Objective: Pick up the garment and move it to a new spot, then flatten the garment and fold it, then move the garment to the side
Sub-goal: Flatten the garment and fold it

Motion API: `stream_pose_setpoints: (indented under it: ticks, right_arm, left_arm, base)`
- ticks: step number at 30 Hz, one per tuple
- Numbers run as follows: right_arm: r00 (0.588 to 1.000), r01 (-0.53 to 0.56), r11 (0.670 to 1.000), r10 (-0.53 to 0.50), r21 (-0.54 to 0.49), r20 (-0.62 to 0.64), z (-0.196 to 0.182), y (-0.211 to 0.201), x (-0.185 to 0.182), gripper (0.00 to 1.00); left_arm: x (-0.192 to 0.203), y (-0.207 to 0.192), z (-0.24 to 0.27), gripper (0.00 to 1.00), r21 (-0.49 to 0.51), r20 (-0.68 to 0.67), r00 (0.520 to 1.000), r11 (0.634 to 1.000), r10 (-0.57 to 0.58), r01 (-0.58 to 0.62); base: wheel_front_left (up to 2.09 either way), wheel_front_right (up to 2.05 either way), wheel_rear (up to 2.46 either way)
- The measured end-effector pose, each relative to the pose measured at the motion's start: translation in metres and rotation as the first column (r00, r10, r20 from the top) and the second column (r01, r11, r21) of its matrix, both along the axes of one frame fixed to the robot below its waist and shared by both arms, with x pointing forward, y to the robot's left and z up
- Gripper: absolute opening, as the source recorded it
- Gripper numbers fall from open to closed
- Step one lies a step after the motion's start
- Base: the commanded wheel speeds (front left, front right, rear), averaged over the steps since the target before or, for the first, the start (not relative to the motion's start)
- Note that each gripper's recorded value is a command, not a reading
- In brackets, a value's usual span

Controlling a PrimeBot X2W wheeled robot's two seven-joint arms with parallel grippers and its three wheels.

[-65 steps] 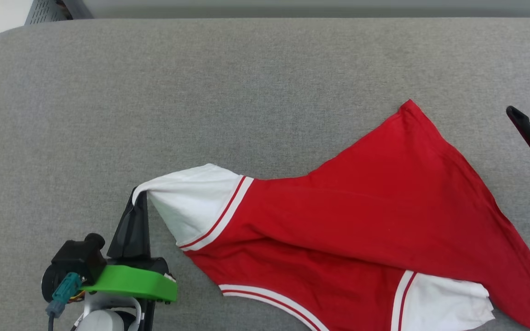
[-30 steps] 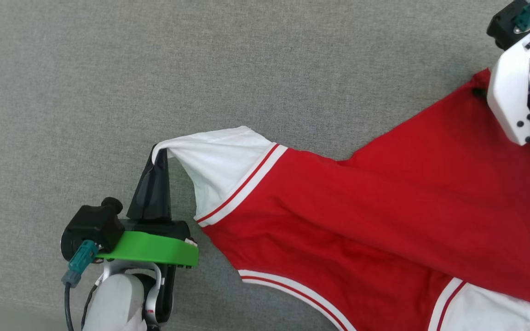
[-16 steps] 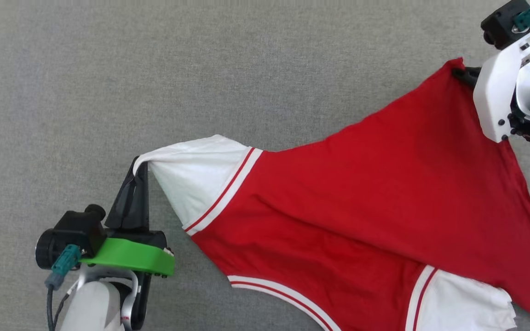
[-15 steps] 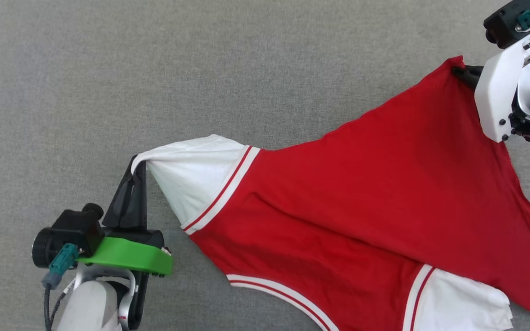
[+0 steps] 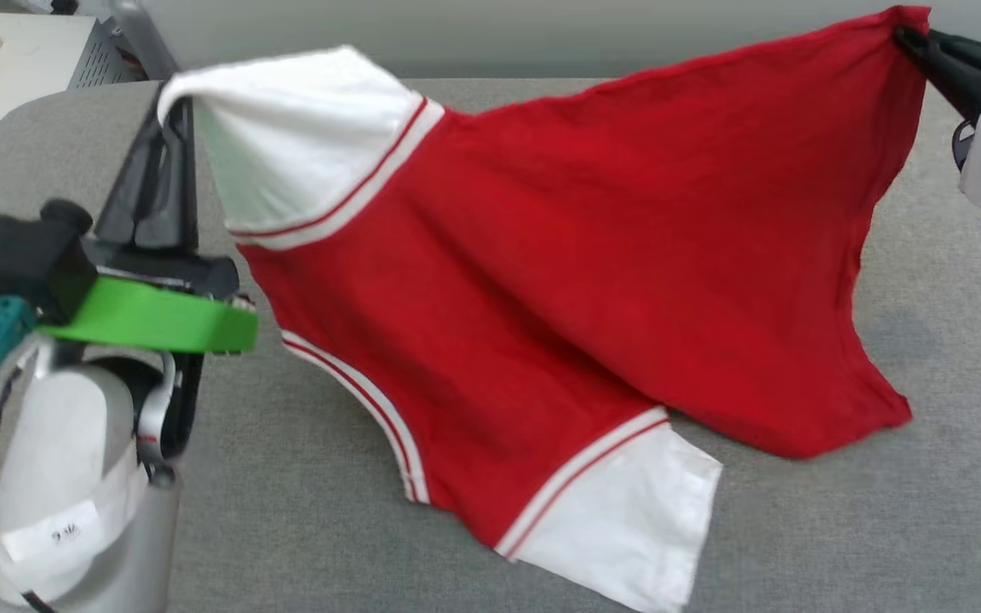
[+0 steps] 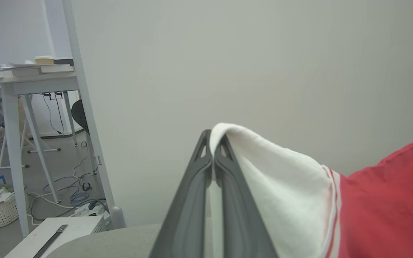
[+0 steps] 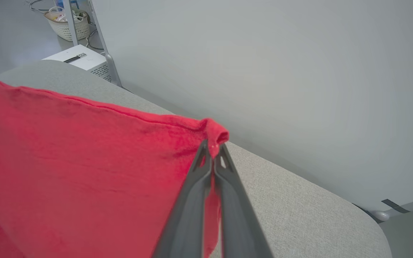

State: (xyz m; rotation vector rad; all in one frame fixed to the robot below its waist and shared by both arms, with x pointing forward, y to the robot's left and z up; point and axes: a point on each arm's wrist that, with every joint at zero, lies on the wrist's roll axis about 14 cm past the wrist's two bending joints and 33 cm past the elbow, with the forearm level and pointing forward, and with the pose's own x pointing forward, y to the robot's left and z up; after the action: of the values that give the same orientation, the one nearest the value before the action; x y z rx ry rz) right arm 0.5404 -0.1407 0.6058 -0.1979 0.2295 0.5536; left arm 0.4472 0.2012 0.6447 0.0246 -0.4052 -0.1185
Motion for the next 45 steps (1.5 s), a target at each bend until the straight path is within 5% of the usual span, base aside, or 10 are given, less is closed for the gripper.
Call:
stream_pose_setpoints:
  ticks: [11, 28, 36, 45]
  right_arm:
    - [0.977, 0.089, 0.991, -0.106, 0.100, 0.187, 0.071, -0.030, 0.032, 0.00]
    - [0.879, 0.165, 0.973, -0.220, 0.164, 0.422, 0.153, -0.027, 0.147, 0.00]
    - [0.871, 0.180, 0.971, -0.232, 0.157, 0.434, 0.139, -0.023, 0.181, 0.00]
    - [0.927, 0.174, 0.976, -0.208, 0.134, 0.313, 0.056, -0.015, 0.196, 0.00]
  left_arm:
    - [0.057, -0.040, 0.126, 0.00, 0.120, 0.258, 0.960, 0.989, -0.112, 0.083]
    - [0.176, -0.072, 0.210, 0.00, 0.276, 0.395, 0.906, 0.960, -0.154, 0.043]
    - [0.218, -0.067, 0.196, 0.00, 0.279, 0.373, 0.918, 0.960, -0.134, 0.027]
    - [0.255, -0.050, 0.113, 0.00, 0.238, 0.220, 0.969, 0.969, -0.112, 0.058]
  base:
    - [0.00, 0.00, 0.00]
    - [0.00, 0.00, 0.00]
    - [0.00, 0.00, 0.00]
    - [0.00, 0.00, 0.00]
